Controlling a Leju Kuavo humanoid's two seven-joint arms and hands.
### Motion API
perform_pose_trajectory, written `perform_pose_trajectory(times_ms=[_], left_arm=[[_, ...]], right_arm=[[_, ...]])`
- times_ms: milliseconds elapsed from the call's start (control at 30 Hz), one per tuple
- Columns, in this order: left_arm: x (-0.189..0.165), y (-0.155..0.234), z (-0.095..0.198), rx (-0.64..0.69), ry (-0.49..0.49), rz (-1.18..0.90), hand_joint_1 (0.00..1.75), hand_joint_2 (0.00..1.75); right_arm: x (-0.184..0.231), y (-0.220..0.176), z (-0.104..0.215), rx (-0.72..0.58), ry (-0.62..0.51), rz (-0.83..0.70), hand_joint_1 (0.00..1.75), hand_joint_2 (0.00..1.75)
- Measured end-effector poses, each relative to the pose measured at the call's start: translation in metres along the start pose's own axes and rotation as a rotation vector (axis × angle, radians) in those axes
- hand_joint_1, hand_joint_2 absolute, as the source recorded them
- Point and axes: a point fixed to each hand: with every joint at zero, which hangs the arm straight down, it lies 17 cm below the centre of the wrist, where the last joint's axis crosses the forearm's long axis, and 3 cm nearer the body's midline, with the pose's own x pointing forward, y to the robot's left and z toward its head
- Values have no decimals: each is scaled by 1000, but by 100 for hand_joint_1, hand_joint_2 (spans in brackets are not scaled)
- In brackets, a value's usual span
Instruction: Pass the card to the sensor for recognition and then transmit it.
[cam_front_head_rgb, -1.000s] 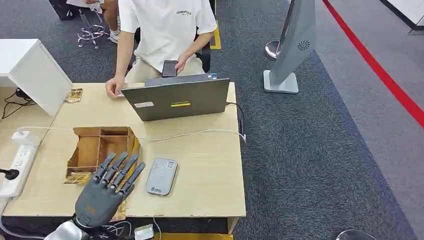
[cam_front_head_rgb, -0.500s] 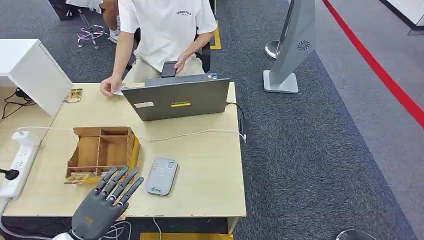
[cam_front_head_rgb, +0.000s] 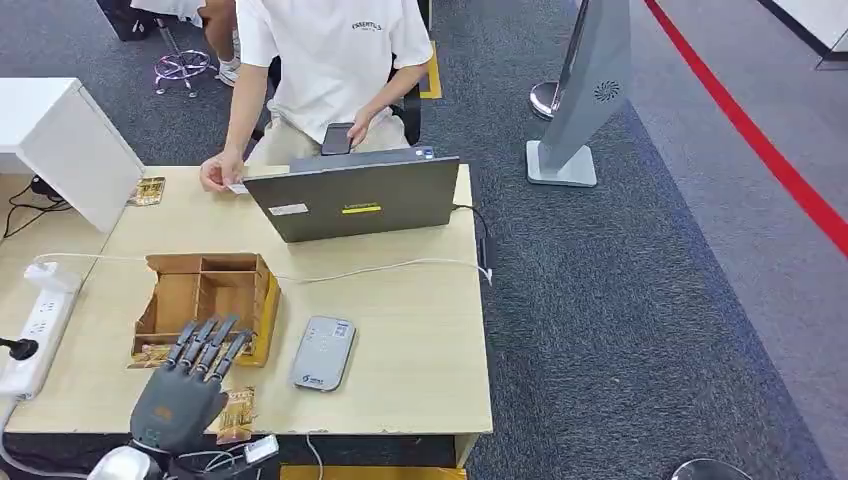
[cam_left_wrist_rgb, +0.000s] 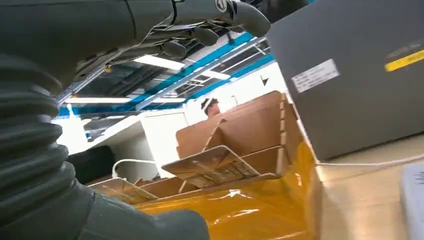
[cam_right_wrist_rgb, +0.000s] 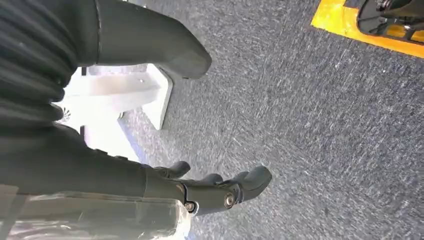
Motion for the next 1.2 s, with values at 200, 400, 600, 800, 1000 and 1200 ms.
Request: perform_pose_trajectory(times_ms=[200, 400, 600, 800, 1000, 1200], left_arm=[[-10, -7, 0, -2, 38, 6, 0, 175], [-10, -12, 1, -8, 47, 11, 0, 175], [-7, -3, -4, 49, 44, 3, 0, 175], [-3, -2, -9, 69, 49, 10, 0, 175], [-3, -3, -15, 72, 57, 18, 175, 175], [-5, -7, -17, 64, 67, 29, 175, 175]], right_arm=[[1, -1, 0, -4, -5, 12, 0, 175], [2, -1, 0, -6, -7, 17, 0, 175], [1, -1, 0, -8, -4, 32, 0, 175], [2, -2, 0, -11, -12, 57, 0, 175], [4, -1, 0, -10, -20, 78, 0, 175], [5, 0, 1, -7, -25, 91, 0, 175]])
